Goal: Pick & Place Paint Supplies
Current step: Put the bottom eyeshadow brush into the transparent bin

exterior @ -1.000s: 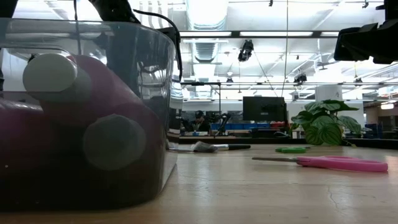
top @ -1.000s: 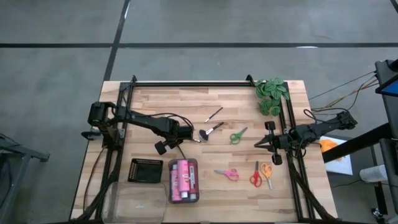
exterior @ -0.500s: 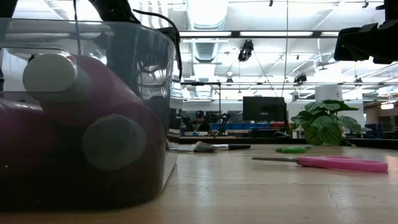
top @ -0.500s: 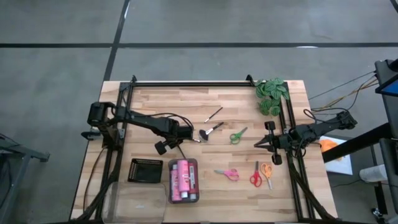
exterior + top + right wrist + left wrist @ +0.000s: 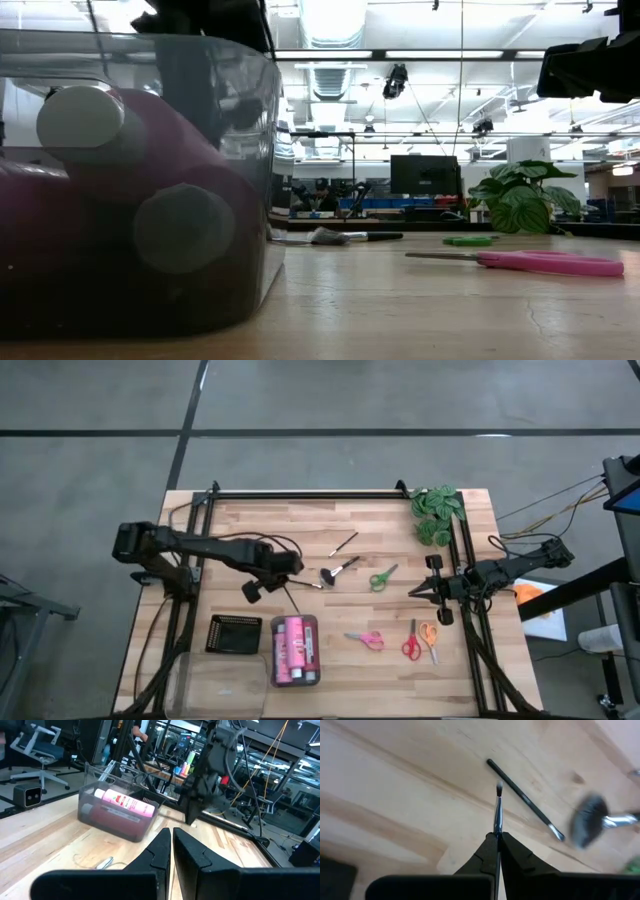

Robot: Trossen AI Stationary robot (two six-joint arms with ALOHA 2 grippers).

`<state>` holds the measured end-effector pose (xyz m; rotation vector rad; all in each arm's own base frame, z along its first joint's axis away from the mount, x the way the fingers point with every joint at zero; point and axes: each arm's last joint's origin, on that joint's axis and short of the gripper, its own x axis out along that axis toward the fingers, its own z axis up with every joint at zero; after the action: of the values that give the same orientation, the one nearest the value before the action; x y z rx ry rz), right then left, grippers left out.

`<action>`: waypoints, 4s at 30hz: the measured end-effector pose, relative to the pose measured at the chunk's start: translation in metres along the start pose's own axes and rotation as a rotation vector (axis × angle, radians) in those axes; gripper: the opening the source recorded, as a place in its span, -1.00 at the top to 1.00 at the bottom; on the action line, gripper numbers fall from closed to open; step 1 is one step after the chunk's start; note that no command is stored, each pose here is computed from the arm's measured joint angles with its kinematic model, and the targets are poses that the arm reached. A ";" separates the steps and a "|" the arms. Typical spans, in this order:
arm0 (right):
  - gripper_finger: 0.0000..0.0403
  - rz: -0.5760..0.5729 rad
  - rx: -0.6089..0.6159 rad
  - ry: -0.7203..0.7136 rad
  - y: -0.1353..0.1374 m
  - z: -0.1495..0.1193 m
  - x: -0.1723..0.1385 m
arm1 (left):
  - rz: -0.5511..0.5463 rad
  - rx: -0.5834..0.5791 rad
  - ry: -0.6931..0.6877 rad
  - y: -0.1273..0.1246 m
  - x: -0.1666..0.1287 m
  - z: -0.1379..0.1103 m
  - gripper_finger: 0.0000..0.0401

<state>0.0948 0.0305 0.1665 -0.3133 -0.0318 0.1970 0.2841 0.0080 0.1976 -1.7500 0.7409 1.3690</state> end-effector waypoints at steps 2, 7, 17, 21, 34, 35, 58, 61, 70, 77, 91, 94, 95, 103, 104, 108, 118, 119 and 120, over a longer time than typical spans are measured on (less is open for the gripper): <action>0.92 0.000 0.000 0.000 0.000 0.000 0.000 | -0.017 0.000 0.010 0.004 -0.015 0.003 0.96; 0.92 0.000 0.000 0.000 0.000 0.000 0.000 | -0.088 0.001 0.052 0.017 -0.053 0.010 0.96; 0.92 0.000 0.000 -0.001 0.000 0.000 0.000 | -0.217 0.035 0.159 0.051 -0.095 -0.012 0.96; 0.92 0.000 0.000 -0.001 0.000 0.000 0.000 | -0.183 -0.050 0.206 0.075 -0.097 -0.038 0.96; 0.92 0.000 0.000 0.000 0.000 0.000 0.000 | 0.055 -0.318 0.264 0.145 -0.116 -0.103 0.98; 0.92 0.000 0.000 0.001 0.000 0.000 0.000 | 0.087 -0.315 0.254 0.146 -0.120 -0.106 0.99; 0.92 0.002 -0.001 0.003 0.000 0.000 0.000 | 0.525 -0.258 0.020 0.162 -0.106 -0.154 1.00; 0.92 0.001 -0.001 0.004 0.000 0.000 0.000 | 0.534 -0.253 -0.039 0.166 -0.090 -0.162 1.00; 0.92 0.002 -0.001 0.004 0.000 0.000 0.000 | 0.546 -0.257 -0.145 0.171 -0.054 -0.176 1.00; 0.92 0.002 -0.001 0.004 0.000 0.000 0.000 | 0.544 -0.259 -0.208 0.174 -0.036 -0.177 1.00; 0.92 0.001 -0.001 0.004 0.000 0.000 0.000 | 0.535 -0.259 -0.228 0.175 -0.024 -0.180 1.00; 0.92 0.002 -0.001 0.005 0.000 0.000 0.000 | 0.535 -0.259 -0.233 0.177 -0.019 -0.177 1.00; 0.92 0.002 -0.001 0.004 0.000 0.000 0.000 | 0.530 -0.259 -0.234 0.178 -0.017 -0.176 1.00; 0.92 0.002 -0.001 0.004 0.000 0.000 0.000 | 0.476 -0.255 -0.205 0.178 -0.006 -0.174 0.87; 0.92 0.002 -0.001 0.004 0.000 0.000 0.000 | 0.476 -0.252 -0.204 0.178 -0.006 -0.174 0.83; 0.92 0.002 -0.001 0.004 0.000 0.000 0.000 | 0.479 -0.252 -0.204 0.179 -0.006 -0.174 0.70; 0.92 0.002 -0.001 0.005 0.000 0.000 0.000 | 0.480 -0.249 -0.190 0.178 -0.007 -0.175 0.53; 0.92 0.002 -0.001 0.005 0.000 0.000 0.000 | 0.482 -0.249 -0.185 0.178 -0.008 -0.176 0.52; 0.92 0.002 -0.001 0.005 0.000 0.000 0.000 | 0.484 -0.249 -0.176 0.178 -0.010 -0.177 0.52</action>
<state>0.0951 0.0306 0.1661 -0.3146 -0.0271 0.1981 0.2273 -0.2365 0.1884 -1.6666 0.9691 1.9860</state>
